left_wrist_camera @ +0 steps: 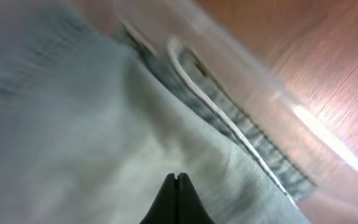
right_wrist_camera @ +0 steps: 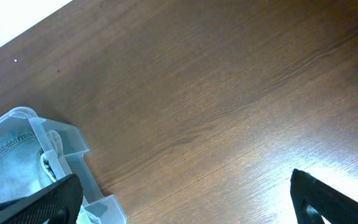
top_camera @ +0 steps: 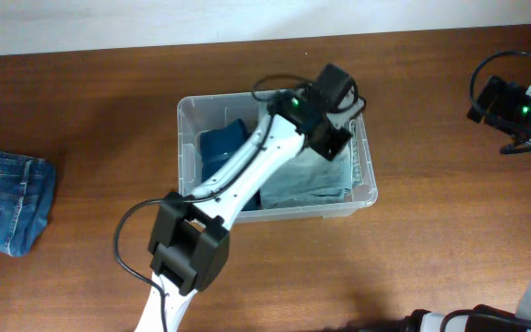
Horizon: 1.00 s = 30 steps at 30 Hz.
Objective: Pack container
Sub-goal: 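Withdraw the left gripper from the box toward the blue jeans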
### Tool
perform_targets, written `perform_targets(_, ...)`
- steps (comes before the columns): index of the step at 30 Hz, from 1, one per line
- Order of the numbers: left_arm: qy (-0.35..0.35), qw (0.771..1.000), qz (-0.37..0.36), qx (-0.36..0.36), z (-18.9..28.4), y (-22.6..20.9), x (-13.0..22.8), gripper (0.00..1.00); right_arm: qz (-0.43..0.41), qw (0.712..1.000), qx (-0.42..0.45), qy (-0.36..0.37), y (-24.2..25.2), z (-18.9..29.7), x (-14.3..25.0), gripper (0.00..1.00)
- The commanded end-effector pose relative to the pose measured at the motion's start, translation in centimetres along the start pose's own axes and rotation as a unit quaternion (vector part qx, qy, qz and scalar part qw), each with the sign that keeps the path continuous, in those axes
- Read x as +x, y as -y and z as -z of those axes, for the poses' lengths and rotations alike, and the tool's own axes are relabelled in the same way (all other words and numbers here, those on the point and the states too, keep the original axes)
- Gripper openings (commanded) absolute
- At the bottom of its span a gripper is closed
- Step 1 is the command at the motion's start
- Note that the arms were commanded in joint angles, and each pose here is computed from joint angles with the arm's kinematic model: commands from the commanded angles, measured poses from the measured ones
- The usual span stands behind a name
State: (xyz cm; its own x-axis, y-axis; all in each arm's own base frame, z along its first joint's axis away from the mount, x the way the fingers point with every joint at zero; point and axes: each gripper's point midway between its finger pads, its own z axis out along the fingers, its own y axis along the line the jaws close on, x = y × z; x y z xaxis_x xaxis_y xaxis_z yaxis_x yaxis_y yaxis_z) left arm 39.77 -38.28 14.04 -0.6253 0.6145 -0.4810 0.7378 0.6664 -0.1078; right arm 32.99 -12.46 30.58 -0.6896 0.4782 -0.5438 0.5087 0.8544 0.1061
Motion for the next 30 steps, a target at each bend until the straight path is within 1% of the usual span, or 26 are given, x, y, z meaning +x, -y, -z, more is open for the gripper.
perform_targets(1, 0.079, 0.996, 0.029, -0.024, 8.2, -3.4, -3.6, 0.01, -0.004, 1.0, 0.005, 0.002, 0.3, 0.0, -0.1, 0.99)
perform_targets(4, 0.108, 0.99, 0.066, -0.057, 13.1, -7.1, -3.7, 0.01, -0.004, 1.0, 0.005, 0.002, 0.3, 0.0, -0.1, 0.99)
perform_targets(6, 0.124, 0.979, 0.121, -0.104, 16.6, -11.0, -2.9, 0.01, -0.004, 1.0, 0.005, 0.002, 0.3, 0.0, -0.1, 0.99)
perform_targets(8, 0.136, 0.964, 0.175, -0.149, 20.1, -14.8, -1.3, 0.01, -0.004, 1.0, 0.005, 0.002, 0.3, 0.0, -0.1, 0.99)
perform_targets(10, 0.143, 0.942, 0.235, -0.19, 24.2, -18.9, 1.4, 0.01, -0.004, 1.0, 0.005, 0.002, 0.3, 0.0, -0.1, 0.99)
perform_targets(12, 0.141, 0.925, 0.278, -0.22, 27.3, -21.6, 4.3, 0.01, -0.004, 1.0, 0.005, 0.002, 0.3, 0.0, -0.1, 0.99)
perform_targets(14, 0.135, 0.903, 0.326, -0.244, 30.2, -24.1, 7.7, 0.08, -0.004, 1.0, 0.005, 0.002, 0.3, 0.0, -0.1, 0.99)
perform_targets(18, 0.111, 0.852, 0.422, -0.29, 35.1, -28.6, 15.6, 0.17, -0.004, 1.0, 0.005, 0.002, 0.3, 0.0, -0.1, 0.98)
perform_targets(20, 0.1, 0.816, 0.478, -0.308, 36.9, -30.4, 19.7, 0.19, -0.004, 1.0, 0.005, 0.002, 0.3, 0.0, -0.1, 0.99)
perform_targets(22, 0.09, 0.775, 0.535, -0.324, 38.6, -32.2, 24.0, 0.2, -0.004, 1.0, 0.005, 0.002, 0.3, 0.0, -0.1, 0.99)
perform_targets(24, 0.088, 0.743, 0.576, -0.33, 39.8, -33.4, 27.6, 0.2, -0.004, 1.0, 0.005, 0.002, 0.3, 0.0, -0.1, 0.99)
perform_targets(27, 0.09, 0.702, 0.625, -0.33, 41.2, -34.7, 32.5, 0.21, -0.004, 1.0, 0.005, 0.002, 0.3, 0.0, -0.1, 0.99)
perform_targets(30, 0.1, 0.667, 0.666, -0.318, 41.8, -35.5, 36.6, 0.2, -0.004, 1.0, 0.005, 0.002, 0.3, 0.0, -0.1, 0.99)
